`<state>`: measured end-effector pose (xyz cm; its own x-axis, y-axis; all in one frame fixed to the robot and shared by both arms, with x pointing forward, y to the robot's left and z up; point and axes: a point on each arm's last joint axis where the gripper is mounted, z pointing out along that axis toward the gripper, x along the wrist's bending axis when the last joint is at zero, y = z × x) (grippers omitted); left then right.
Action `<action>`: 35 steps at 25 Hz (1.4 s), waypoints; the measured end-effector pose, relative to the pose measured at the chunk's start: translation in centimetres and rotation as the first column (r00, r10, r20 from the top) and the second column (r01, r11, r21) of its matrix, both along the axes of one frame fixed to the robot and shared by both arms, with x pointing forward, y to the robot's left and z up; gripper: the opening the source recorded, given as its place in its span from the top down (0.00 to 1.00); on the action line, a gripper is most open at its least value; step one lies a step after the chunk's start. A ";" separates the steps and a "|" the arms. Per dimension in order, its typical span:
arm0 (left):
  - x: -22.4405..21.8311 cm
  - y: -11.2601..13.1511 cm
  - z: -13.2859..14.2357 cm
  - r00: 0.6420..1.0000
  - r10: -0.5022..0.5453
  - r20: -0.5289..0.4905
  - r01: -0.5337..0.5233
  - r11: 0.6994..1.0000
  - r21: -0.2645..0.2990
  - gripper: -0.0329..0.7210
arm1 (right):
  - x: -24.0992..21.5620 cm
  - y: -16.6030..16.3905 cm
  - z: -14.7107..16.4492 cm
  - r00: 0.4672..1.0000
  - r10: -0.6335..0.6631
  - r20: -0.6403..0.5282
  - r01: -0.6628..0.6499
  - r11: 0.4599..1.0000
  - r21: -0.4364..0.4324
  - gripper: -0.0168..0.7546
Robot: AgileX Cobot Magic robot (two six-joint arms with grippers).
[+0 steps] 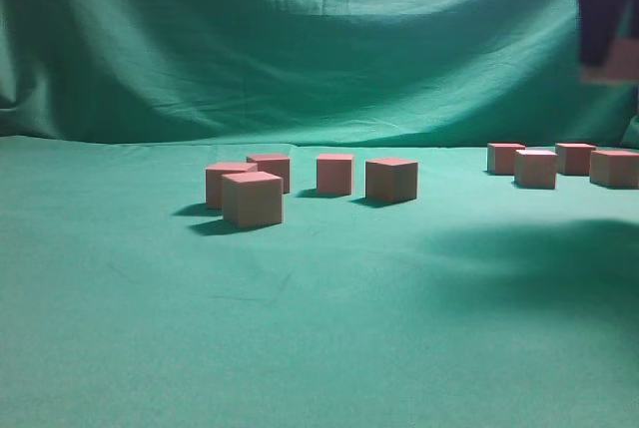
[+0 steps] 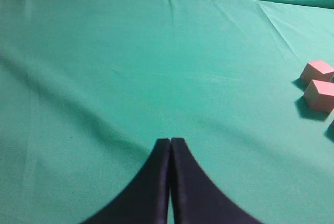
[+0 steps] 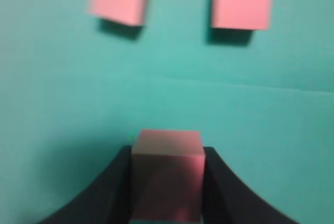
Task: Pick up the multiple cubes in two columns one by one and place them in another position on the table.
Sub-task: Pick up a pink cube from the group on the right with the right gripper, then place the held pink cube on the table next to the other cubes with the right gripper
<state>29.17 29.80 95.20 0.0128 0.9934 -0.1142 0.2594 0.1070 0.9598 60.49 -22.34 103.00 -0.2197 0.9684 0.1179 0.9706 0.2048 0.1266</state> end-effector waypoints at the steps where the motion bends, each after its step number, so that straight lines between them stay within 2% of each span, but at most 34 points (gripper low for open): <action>1: 0.0 0.0 0.0 1.000 0.000 0.000 0.000 1.000 0.000 0.96 | -0.6 1.2 0.9 0.999 0.042 0.021 -0.042 0.999 0.005 0.63; 4: 0.0 0.0 0.0 1.000 0.000 0.000 0.000 1.000 0.000 0.96 | -2.3 5.0 2.2 0.979 0.195 0.060 -0.195 0.981 0.006 0.63; 6: 0.0 0.0 0.0 1.000 0.000 0.000 0.000 1.000 0.000 0.96 | -3.3 7.6 2.2 0.946 0.316 0.074 -0.317 0.948 -0.001 0.63; 9: 0.0 0.0 0.0 1.000 0.000 0.000 0.000 1.000 0.000 0.96 | -5.3 11.6 1.7 0.862 0.494 0.111 -0.496 0.868 -0.015 0.63; 12: 0.0 0.0 0.0 1.000 0.000 0.000 0.000 1.000 0.000 0.96 | -7.3 15.2 0.9 0.754 0.641 0.142 -0.644 0.765 -0.033 0.63; 15: 0.0 0.0 0.0 1.000 0.000 0.000 0.000 1.000 0.000 0.96 | -8.7 17.8 -0.3 0.645 0.750 0.143 -0.752 0.657 -0.051 0.63; 18: 0.0 0.0 0.0 1.000 0.000 0.000 0.000 1.000 0.000 0.96 | -9.3 19.5 -2.0 0.576 0.808 0.125 -0.809 0.585 -0.059 0.63; 27: 0.0 0.0 0.0 1.000 0.000 0.000 0.000 1.000 0.000 0.96 | -8.5 20.8 -6.2 0.511 0.856 0.074 -0.852 0.516 -0.085 0.63; 35: 0.0 0.0 0.0 1.000 0.000 0.000 0.000 1.000 0.000 0.96 | -7.7 21.3 -7.2 0.506 0.854 0.122 -0.849 0.518 -0.108 0.63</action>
<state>29.17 29.80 95.20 0.0128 0.9934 -0.1142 0.2594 0.1070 0.9598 52.74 -1.00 95.79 -0.9513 0.3080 -0.0146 0.2973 0.9288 0.2213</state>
